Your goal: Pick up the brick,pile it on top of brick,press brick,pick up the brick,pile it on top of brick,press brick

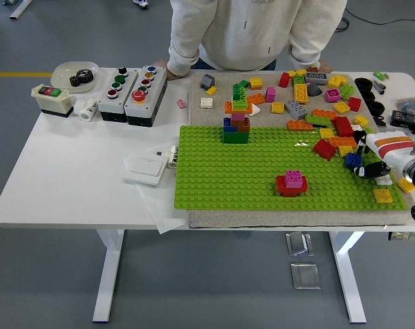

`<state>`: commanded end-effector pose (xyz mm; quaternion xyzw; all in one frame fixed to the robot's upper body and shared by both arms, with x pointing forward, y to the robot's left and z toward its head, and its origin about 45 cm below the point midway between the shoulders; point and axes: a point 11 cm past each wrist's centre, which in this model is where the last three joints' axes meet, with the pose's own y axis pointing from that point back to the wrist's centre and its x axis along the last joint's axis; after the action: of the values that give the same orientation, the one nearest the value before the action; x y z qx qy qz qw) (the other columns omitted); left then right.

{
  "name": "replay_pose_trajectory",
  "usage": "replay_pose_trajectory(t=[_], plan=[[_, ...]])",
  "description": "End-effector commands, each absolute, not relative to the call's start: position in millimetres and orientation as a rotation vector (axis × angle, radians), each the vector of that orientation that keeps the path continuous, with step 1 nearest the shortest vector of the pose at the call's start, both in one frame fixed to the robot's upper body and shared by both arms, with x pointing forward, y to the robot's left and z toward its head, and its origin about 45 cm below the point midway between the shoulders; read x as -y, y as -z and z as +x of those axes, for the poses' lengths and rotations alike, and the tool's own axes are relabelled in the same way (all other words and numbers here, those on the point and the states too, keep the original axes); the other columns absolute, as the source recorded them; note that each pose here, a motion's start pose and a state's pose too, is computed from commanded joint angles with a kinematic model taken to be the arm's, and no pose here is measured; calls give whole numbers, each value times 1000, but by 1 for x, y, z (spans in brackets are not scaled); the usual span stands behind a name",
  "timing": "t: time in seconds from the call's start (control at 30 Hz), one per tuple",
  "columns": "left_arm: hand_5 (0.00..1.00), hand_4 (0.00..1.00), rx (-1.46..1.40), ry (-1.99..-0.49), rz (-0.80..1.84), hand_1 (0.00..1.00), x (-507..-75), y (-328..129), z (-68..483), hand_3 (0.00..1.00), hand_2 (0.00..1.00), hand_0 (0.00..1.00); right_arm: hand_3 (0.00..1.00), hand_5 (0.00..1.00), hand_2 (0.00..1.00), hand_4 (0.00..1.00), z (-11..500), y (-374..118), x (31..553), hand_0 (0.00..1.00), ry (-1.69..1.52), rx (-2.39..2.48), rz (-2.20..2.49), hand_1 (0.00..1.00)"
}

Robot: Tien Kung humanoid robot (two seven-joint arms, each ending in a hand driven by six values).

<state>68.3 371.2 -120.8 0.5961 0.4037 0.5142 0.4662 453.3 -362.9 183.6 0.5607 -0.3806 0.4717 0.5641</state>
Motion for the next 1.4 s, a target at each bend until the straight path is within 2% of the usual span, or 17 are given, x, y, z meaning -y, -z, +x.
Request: replay_pose_trajectory(t=[0.6, 1.4], plan=[[609, 590, -988, -1265, 1463, 714, -372, 121, 69, 565, 669, 777, 503, 494, 564, 722, 451, -202, 359, 594, -1185, 899, 1323, 542], [609, 590, -991, -1269, 1470, 715, -374, 120, 67, 564, 665, 777, 508, 505, 567, 699, 411, -256, 266, 600, -1525, 630, 1516, 550]])
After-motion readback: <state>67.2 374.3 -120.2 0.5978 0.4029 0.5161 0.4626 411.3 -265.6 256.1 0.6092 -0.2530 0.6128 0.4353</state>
